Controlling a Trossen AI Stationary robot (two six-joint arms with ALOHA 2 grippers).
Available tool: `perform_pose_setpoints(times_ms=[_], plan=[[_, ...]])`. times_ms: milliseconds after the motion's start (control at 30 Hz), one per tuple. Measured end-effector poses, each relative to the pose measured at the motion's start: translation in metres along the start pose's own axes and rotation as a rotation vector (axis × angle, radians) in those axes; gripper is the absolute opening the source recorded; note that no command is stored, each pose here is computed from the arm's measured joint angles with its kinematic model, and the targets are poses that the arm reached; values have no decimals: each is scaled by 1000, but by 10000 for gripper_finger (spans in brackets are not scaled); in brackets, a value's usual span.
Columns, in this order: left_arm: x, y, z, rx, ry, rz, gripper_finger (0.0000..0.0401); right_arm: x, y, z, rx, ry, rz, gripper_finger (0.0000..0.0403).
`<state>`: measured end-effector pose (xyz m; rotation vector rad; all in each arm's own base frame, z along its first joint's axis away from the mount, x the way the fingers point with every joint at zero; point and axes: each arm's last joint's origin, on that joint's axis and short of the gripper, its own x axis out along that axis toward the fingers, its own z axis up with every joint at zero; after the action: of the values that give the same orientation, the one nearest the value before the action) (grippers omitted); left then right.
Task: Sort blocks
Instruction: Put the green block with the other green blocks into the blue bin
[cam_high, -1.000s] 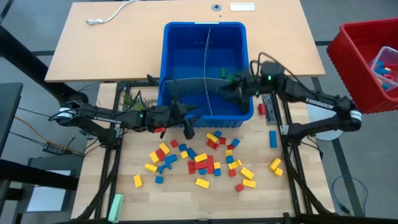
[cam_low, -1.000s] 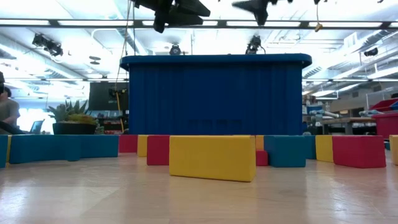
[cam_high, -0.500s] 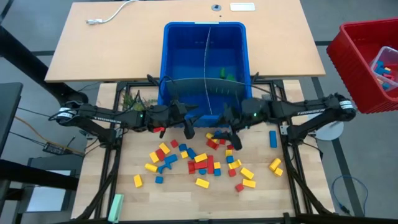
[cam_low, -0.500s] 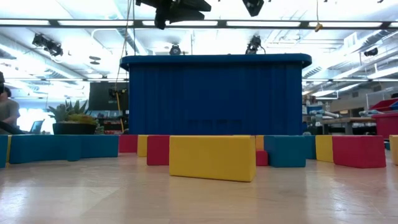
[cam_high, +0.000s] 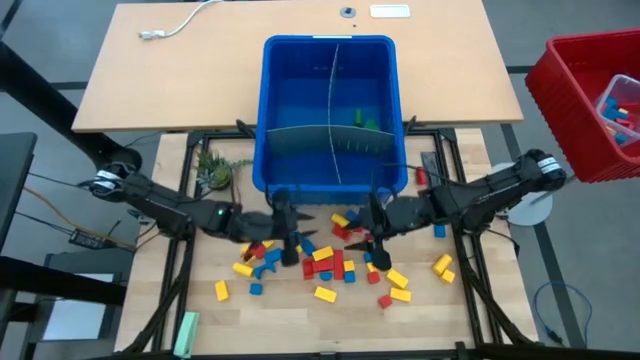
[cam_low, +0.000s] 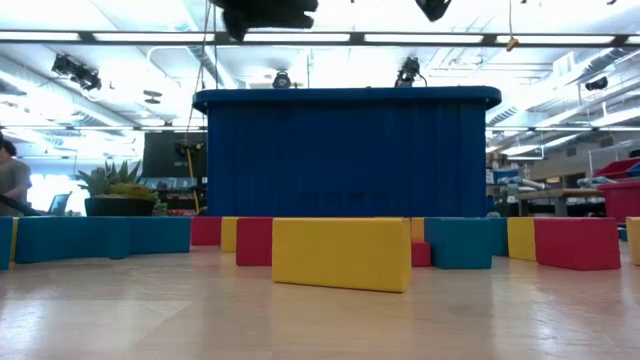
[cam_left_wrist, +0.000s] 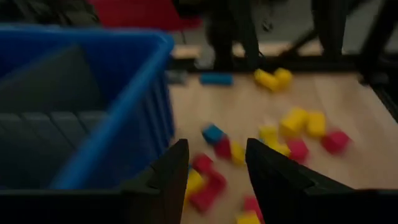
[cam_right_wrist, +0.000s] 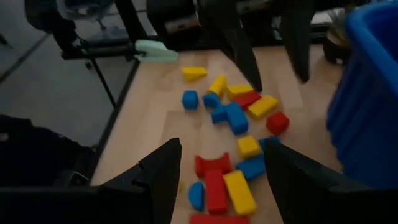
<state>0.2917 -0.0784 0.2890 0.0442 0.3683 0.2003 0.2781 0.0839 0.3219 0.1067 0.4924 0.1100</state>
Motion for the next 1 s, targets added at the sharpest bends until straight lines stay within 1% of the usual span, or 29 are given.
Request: perform_pose_setpoints(times_ms=[167, 233, 300, 400, 467, 633, 700, 800, 900, 1000], plan=[[-9, -13, -16, -11, 135, -23, 165, 6, 16, -9, 9, 21, -36, 215], [-12, -13, -25, -4, 209, -14, 165, 11, 22, -12, 10, 21, -63, 216], [-13, -12, -33, -27, 273, -9, 165, 19, 26, -16, 11, 16, -109, 214], [-11, -10, -44, -84, 321, -28, 165, 33, 31, -24, -3, 29, -156, 210], [-9, -10, -49, -98, 349, -65, 168, 44, 34, -32, -3, 55, -186, 208], [4, -16, -62, -108, 421, -127, 195, 60, 45, -51, -1, 97, -228, 200], [12, -20, -69, -120, 452, -151, 207, 58, 47, -63, 4, 107, -243, 197], [22, -25, -83, -120, 528, -134, 219, 45, 47, -82, 58, 96, -268, 191], [28, -27, -91, -96, 590, -110, 219, 27, 42, -102, 137, 30, -318, 185], [32, -29, -86, -87, 591, -108, 218, 14, 36, -123, 217, -73, -357, 183]])
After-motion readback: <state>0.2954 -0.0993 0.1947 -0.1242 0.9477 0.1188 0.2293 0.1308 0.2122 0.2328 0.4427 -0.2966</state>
